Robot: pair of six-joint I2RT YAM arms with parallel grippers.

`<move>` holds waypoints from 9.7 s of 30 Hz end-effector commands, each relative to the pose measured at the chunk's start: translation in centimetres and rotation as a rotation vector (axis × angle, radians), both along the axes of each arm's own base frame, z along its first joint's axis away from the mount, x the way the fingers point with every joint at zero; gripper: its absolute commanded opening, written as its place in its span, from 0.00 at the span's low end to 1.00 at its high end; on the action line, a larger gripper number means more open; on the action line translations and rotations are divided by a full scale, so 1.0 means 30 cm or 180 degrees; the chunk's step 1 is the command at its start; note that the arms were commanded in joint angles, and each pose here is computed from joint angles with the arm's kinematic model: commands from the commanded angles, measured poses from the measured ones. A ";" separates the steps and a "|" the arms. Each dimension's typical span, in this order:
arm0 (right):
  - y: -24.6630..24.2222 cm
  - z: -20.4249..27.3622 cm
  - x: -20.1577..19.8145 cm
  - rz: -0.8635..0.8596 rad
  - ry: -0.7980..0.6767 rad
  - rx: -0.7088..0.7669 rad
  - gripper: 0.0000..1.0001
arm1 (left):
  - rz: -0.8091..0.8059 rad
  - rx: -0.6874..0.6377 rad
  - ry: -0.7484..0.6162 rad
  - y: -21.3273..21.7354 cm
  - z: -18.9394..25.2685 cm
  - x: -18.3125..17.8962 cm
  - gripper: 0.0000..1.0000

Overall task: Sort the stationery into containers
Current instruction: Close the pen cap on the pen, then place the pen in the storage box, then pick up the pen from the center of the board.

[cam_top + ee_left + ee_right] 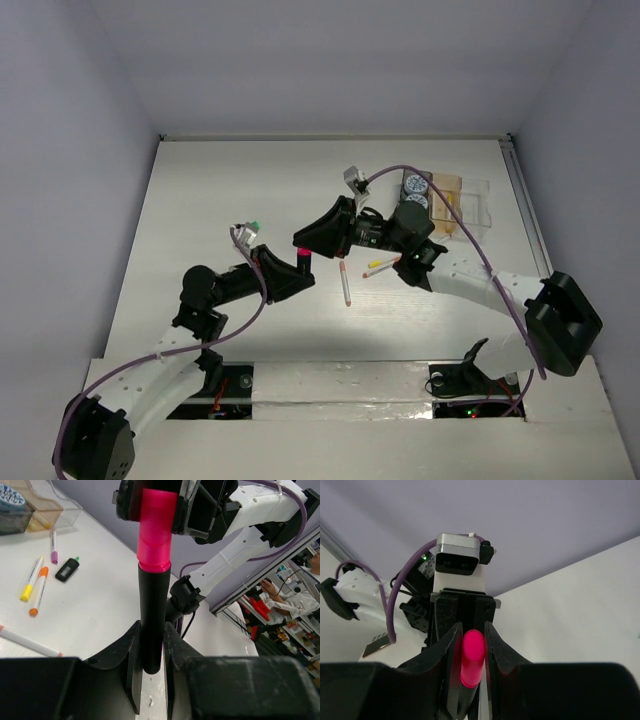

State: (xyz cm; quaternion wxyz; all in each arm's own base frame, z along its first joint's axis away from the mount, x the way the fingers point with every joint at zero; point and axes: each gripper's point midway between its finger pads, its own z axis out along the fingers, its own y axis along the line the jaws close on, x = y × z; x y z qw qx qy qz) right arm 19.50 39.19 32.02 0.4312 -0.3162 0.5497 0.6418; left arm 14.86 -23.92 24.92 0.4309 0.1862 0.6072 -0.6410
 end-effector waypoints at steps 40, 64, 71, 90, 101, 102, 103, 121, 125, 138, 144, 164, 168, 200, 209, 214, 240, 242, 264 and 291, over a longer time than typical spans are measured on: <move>-0.031 -0.752 -0.531 0.1130 0.1477 -0.1703 0.00 | 0.0928 -0.0667 -0.1065 0.158 0.496 0.173 0.00; -0.109 -0.856 -0.823 0.1838 0.1682 -0.2141 0.00 | 0.1411 -0.0379 -0.1214 0.214 0.572 0.269 0.00; -0.066 -0.783 -0.707 0.1133 0.1395 -0.2027 0.00 | 0.1331 -0.0408 -0.1153 0.214 0.525 0.223 0.00; 0.051 -0.502 -0.373 0.0069 0.1432 -0.1076 0.00 | 0.0891 -0.0304 -0.0857 0.131 0.353 0.158 0.00; 0.054 -0.481 -0.298 -0.0056 0.1496 -0.0932 0.00 | 0.0717 -0.0178 -0.0533 0.069 0.252 0.180 0.18; 0.051 -0.471 -0.282 -0.0100 0.1485 -0.0901 0.00 | 0.0731 -0.0164 -0.0505 0.070 0.244 0.185 0.20; 0.052 -0.470 -0.275 -0.0137 0.1492 -0.0908 0.00 | 0.0717 -0.0147 -0.0463 0.063 0.232 0.184 0.22; 0.032 -0.524 -0.181 -0.0199 0.2375 -0.0521 0.00 | 0.0777 -0.0012 0.0000 0.065 0.070 0.191 0.53; 0.021 -0.526 -0.134 -0.0263 0.2477 -0.0424 0.00 | 0.0751 0.0009 0.0048 0.059 0.047 0.184 0.69; -0.172 -0.454 0.156 -0.0926 0.2246 -0.0141 0.00 | 0.1178 0.0097 0.0050 0.110 0.042 0.207 0.99; -0.465 -0.374 0.370 -0.1942 0.1914 -0.0127 0.00 | 0.1100 0.0014 0.0005 0.111 0.029 0.163 0.99; -1.421 -0.241 0.801 -0.5217 0.1410 -0.1943 0.00 | 0.0835 0.0001 -0.0233 0.040 -0.087 0.076 0.99; -1.485 -0.269 0.845 -0.5333 0.1424 -0.2511 0.00 | 0.0820 0.0068 -0.0304 0.026 -0.091 0.063 0.99; -1.612 -0.696 1.020 -0.5011 0.1819 -0.4281 0.02 | 0.0828 0.0324 -0.0246 -0.004 -0.155 0.075 0.99; -1.606 -0.703 1.013 -0.5035 0.1916 -0.4225 0.35 | 0.0839 0.0340 -0.0248 -0.005 -0.157 0.079 0.99; -1.602 -0.660 1.011 -0.5095 0.1892 -0.4121 0.44 | 0.0839 0.0340 -0.0248 -0.004 -0.157 0.078 0.99; -0.337 -0.505 0.570 -0.2292 0.0874 -0.2428 0.00 | 0.1435 0.0285 -0.0282 0.081 -0.135 0.135 0.20; -0.333 -0.509 0.578 -0.2337 0.0972 -0.2409 0.00 | 0.1492 0.0338 -0.0245 0.090 -0.148 0.141 0.15; -1.060 -0.778 0.266 -0.4531 0.2692 -0.2290 0.66 | 0.0700 0.0543 -0.0110 -0.041 -0.227 0.089 0.09; -1.089 -0.977 0.357 -0.4640 0.3045 -0.2903 0.62 | 0.0750 0.0401 -0.0224 -0.011 -0.180 0.059 0.14</move>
